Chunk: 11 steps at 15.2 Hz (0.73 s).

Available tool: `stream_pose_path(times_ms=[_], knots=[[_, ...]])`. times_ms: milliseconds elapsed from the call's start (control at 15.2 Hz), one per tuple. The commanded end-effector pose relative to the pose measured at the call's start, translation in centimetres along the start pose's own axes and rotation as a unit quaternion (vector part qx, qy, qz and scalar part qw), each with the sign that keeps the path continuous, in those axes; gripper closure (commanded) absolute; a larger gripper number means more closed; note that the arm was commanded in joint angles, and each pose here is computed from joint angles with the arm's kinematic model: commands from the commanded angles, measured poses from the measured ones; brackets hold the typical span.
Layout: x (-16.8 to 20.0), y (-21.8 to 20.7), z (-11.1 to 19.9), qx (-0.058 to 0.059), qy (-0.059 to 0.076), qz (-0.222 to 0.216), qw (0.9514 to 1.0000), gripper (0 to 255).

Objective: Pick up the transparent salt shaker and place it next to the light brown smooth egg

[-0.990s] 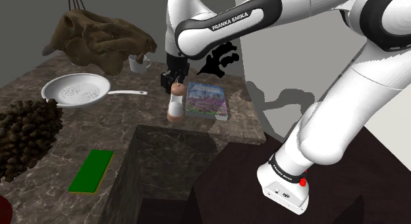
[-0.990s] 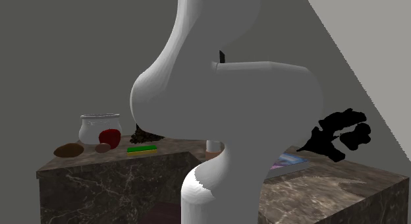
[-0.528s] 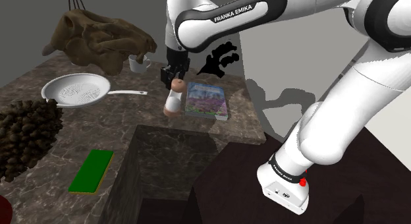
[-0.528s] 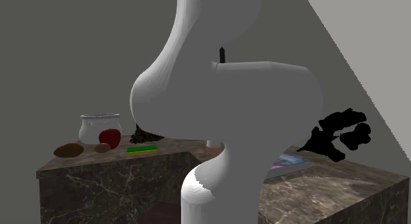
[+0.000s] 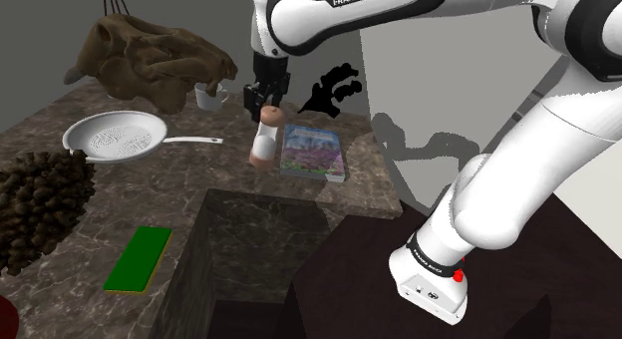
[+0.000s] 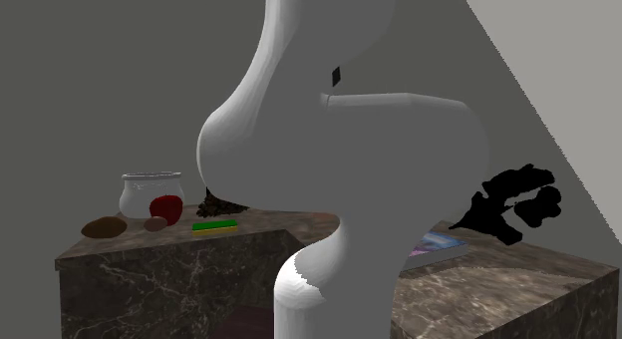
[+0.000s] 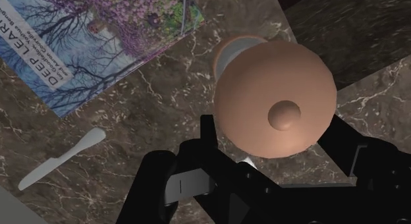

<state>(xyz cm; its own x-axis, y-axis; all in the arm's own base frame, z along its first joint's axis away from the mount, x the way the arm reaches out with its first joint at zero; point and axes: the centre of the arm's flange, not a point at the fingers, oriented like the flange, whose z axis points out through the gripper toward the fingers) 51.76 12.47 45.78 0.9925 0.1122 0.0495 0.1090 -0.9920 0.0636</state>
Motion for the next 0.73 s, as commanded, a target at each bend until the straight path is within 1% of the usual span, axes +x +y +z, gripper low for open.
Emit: stream_pose_path(times_ms=[0,660], knots=[[0.1,0.1,-1.1,0.0,0.0,0.0,1.0,255],[0.3,0.5,-6.3,0.0,0.0,0.0,1.0,255]])
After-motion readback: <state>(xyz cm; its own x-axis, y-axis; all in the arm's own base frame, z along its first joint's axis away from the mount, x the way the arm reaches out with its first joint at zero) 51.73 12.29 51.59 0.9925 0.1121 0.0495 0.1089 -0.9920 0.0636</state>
